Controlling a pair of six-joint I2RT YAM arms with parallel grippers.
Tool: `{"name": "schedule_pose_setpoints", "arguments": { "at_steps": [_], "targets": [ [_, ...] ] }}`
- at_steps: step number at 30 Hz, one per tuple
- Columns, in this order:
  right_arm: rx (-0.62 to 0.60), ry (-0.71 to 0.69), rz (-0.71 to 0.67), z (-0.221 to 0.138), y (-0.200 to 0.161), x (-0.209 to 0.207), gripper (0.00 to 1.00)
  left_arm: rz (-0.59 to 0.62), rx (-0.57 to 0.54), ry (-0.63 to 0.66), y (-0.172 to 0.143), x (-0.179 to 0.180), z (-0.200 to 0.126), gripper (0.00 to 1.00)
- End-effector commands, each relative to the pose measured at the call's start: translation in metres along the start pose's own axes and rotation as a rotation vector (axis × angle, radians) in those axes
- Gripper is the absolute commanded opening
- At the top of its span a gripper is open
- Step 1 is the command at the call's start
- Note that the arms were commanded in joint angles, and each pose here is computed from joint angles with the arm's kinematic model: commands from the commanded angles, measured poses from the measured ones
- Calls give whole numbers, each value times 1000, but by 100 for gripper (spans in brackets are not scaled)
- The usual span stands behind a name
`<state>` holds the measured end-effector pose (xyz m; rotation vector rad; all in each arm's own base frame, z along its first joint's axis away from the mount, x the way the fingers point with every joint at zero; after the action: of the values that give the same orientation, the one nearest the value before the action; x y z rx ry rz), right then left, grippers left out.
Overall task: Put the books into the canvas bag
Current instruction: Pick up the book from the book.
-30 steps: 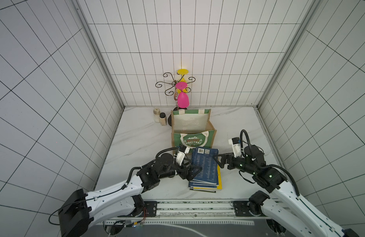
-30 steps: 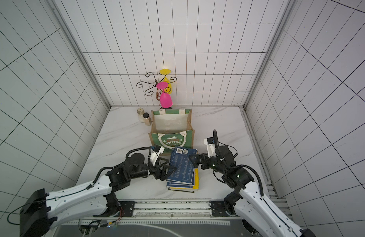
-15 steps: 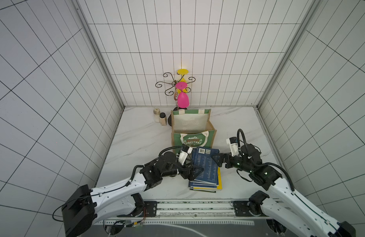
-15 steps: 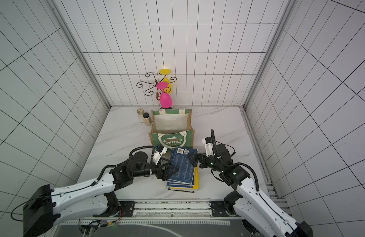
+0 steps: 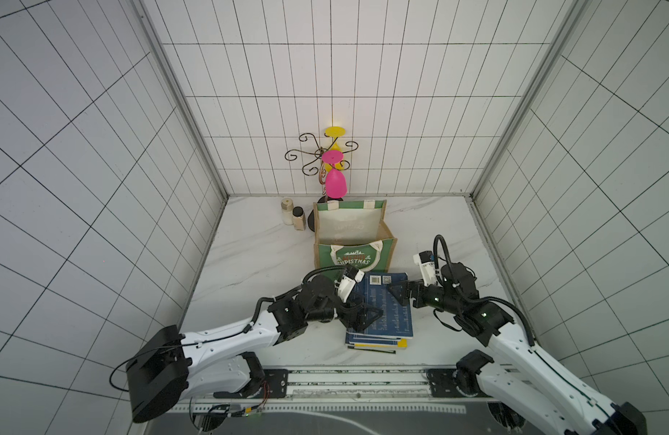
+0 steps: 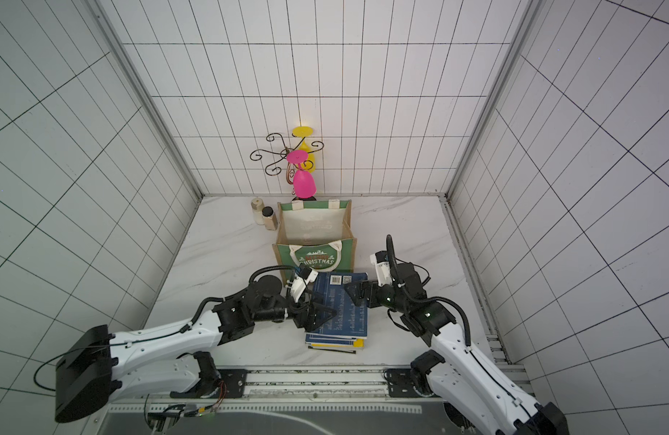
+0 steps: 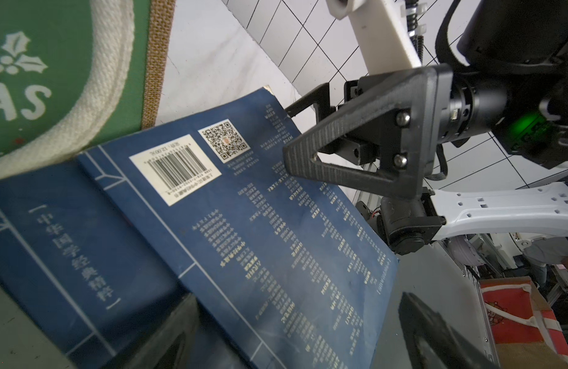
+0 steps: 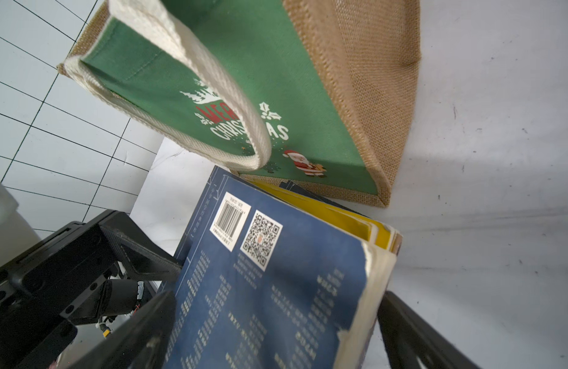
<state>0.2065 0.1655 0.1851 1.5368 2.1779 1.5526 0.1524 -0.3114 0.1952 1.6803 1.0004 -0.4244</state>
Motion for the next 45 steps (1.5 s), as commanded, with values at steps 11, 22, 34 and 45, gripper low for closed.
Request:
{"name": "schedule_pose_setpoints", "arguments": {
  "at_steps": [11, 22, 34, 45],
  "targets": [
    [97, 19, 27, 13, -29, -22, 98, 21, -3, -19, 5, -6, 6, 97],
    [-32, 221, -24, -10, -1, 19, 79, 21, 4, -19, 4, -3, 12, 97],
    [-30, 240, -40, -12, 7, 24, 12, 50, -6, -36, 16, -19, 3, 97],
    [-115, 489, -288, -46, 35, 75, 0, 183, -90, 18, 72, -50, -81, 97]
  ]
}}
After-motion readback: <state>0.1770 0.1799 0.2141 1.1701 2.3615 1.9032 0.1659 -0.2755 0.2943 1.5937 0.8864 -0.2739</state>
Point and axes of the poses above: each gripper's point midway between its finger pads, its own z axis out along the fingers, its own x axis along the line the jaws close on, y = z × x, the point moved 3 cm from there along -z, back along the fingers, and after that the axes turned 9 degrees about -z, right-handed, at the moved point
